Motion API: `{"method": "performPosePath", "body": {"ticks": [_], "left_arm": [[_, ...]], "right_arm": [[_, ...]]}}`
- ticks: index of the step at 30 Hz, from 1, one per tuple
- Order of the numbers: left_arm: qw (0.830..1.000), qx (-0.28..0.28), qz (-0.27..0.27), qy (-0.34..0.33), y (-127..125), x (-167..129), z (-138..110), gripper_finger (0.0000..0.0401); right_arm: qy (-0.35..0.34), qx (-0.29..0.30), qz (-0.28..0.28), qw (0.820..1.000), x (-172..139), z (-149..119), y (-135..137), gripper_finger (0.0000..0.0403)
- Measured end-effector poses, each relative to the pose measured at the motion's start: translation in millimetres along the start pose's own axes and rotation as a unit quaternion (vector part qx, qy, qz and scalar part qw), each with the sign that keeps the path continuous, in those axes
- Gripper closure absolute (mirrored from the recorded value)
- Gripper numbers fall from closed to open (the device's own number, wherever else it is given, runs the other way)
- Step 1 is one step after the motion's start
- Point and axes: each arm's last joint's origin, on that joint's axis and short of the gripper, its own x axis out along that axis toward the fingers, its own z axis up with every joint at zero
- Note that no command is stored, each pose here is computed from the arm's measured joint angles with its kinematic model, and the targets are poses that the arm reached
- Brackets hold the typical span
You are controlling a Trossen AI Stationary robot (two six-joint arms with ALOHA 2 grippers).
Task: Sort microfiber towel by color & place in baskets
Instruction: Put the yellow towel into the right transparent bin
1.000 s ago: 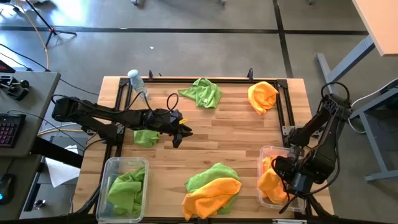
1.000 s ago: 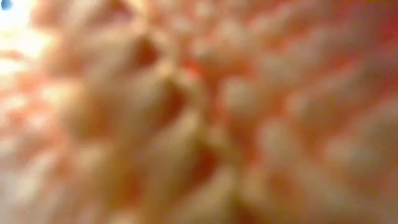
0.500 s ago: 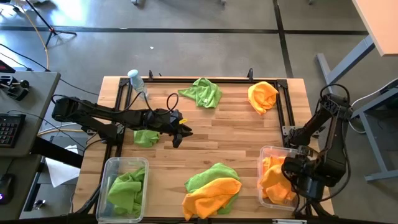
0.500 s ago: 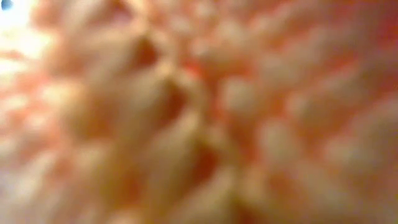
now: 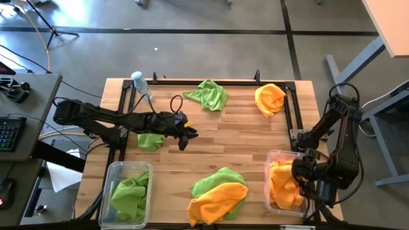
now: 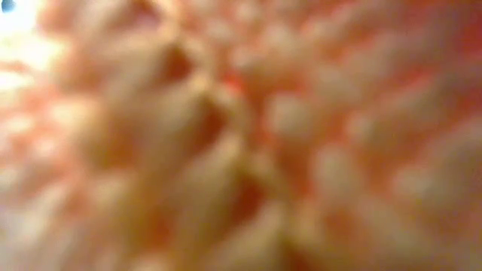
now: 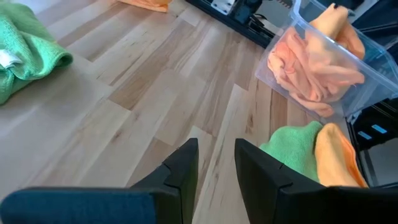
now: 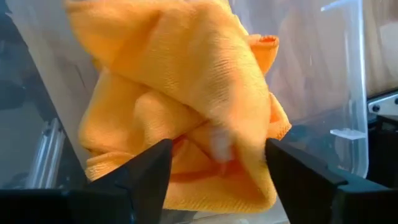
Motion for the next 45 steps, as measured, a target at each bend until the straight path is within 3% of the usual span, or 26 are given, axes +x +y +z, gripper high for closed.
{"method": "performPosePath", "body": {"ticks": [5,14,20,24,27,33,40,45], "left_arm": [[1.000,0.020,0.008,-0.003,1,0,0,0.0310],[0.987,0.158,0.010,-0.002,-2,0,-1,0.0334],[0.978,0.206,0.003,-0.010,-8,-9,-1,0.0394],[0.970,0.243,-0.003,-0.016,-14,-22,1,0.0397],[0.963,0.267,0.024,-0.006,-13,-36,0,0.0400],[0.963,0.268,0.027,-0.013,-10,-66,2,0.0400],[0.967,0.252,0.007,-0.038,0,-94,-14,0.0401],[0.965,0.255,-0.025,-0.052,0,-111,-22,0.0401]], "right_arm": [[-0.003,0.002,0.015,1.000,-5,1,-6,0.0216],[-0.064,-0.008,0.033,0.997,-7,5,-5,0.0391],[-0.099,0.019,0.039,0.994,-6,21,-4,0.0397],[-0.121,0.019,0.061,0.991,-3,43,2,0.0400],[-0.143,0.001,0.067,0.987,4,65,10,0.0402],[-0.172,-0.032,0.075,0.982,22,110,23,0.0402],[-0.184,-0.035,0.100,0.977,40,155,34,0.0402],[-0.169,-0.060,0.066,0.981,39,186,51,0.0403]]}}
